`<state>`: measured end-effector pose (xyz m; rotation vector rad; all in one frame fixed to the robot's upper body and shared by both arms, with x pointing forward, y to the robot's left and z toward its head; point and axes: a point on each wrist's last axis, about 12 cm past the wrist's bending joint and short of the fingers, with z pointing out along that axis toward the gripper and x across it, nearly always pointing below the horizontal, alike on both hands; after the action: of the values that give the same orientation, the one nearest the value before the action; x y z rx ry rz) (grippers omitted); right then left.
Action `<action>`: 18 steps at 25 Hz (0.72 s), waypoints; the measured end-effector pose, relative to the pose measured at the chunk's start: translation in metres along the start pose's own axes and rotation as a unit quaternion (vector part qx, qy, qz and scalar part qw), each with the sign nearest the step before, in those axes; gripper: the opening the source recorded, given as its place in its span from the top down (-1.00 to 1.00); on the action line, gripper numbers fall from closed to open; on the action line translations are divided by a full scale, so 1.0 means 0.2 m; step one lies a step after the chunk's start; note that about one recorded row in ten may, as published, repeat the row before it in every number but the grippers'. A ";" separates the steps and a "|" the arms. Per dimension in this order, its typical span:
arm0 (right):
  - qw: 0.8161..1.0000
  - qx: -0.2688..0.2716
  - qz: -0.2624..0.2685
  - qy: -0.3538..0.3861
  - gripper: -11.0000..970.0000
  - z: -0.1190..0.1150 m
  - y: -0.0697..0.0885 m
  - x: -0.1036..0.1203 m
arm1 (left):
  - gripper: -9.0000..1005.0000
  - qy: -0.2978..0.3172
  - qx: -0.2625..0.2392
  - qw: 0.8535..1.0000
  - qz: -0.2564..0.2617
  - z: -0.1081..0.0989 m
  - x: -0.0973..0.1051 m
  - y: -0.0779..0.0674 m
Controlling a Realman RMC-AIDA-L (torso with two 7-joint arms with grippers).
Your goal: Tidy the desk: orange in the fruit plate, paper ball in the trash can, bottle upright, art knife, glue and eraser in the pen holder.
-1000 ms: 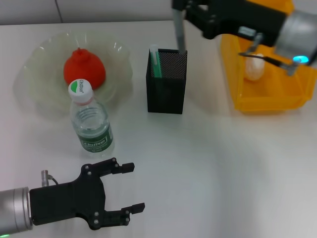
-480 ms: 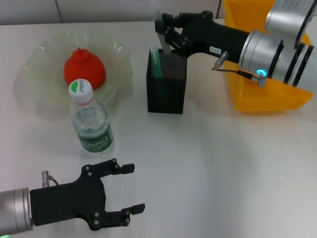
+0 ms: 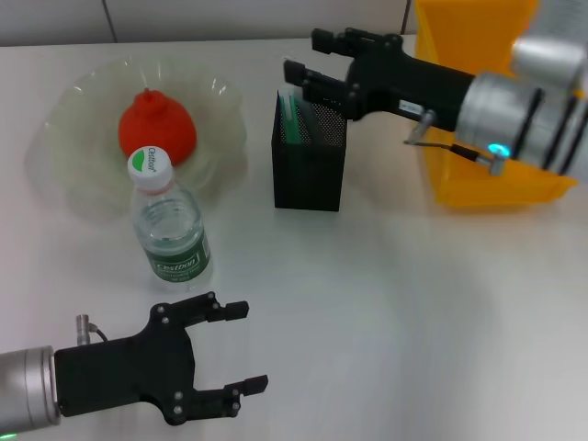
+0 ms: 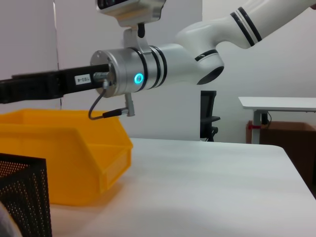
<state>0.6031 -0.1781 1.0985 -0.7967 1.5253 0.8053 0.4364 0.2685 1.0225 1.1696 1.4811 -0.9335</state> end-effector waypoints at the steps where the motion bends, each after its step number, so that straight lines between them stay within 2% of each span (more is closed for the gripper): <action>1: 1.000 -0.017 0.008 -0.019 -0.01 -0.07 0.03 0.00 | -0.60 0.000 0.000 1.000 -0.001 0.00 0.00 0.00; 2: 0.999 -0.026 0.008 -0.030 -0.08 -0.12 0.04 0.01 | -0.60 -0.001 0.001 1.000 -0.001 0.00 0.00 0.00; 3: 0.999 -0.026 0.008 -0.030 -0.16 -0.12 0.04 0.01 | -0.60 -0.001 0.001 1.000 -0.001 0.00 0.00 0.00; 5: 0.998 -0.039 0.002 -0.041 -0.32 -0.23 0.08 0.03 | -0.60 -0.001 0.001 1.000 -0.003 -0.01 0.00 0.00; 6: 0.998 -0.047 -0.008 -0.035 -0.39 -0.35 0.12 0.07 | -0.60 -0.001 0.001 1.000 -0.003 -0.01 0.00 0.00; 7: 0.998 -0.047 -0.008 -0.035 -0.47 -0.35 0.12 0.07 | -0.60 0.000 0.001 1.000 -0.003 -0.02 0.00 0.00; 8: 0.998 -0.052 -0.012 -0.027 -0.55 -0.40 0.15 0.09 | -0.60 0.000 0.000 1.000 -0.003 -0.02 0.00 0.00; 10: 0.998 -0.065 -0.019 -0.004 -0.59 -0.49 0.19 0.15 | -0.60 0.002 -0.002 1.000 -0.005 -0.03 0.00 0.00; 11: 0.995 -0.088 -0.028 0.029 -0.62 -0.57 0.24 0.21 | -0.60 0.003 -0.002 1.000 -0.007 -0.04 0.00 0.00; 12: 0.995 -0.088 -0.028 0.029 -0.64 -0.57 0.24 0.21 | -0.60 0.003 -0.002 1.000 -0.007 -0.04 0.00 0.00; 15: 0.989 -0.123 -0.046 0.063 -0.70 -0.67 0.31 0.30 | -0.60 0.003 -0.002 1.000 -0.009 -0.05 0.00 0.00; 16: 0.985 -0.147 -0.058 0.069 -0.72 -0.71 0.37 0.35 | -0.60 0.003 -0.002 1.000 -0.009 -0.05 0.00 0.00; 18: 0.983 -0.157 -0.063 0.067 -0.72 -0.72 0.40 0.37 | -0.60 0.003 -0.002 1.000 -0.011 -0.05 0.00 0.00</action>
<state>0.4542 -0.2610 1.0410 -1.1907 1.4658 0.9254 0.4347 0.2783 1.0251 1.1556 1.5028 -0.9415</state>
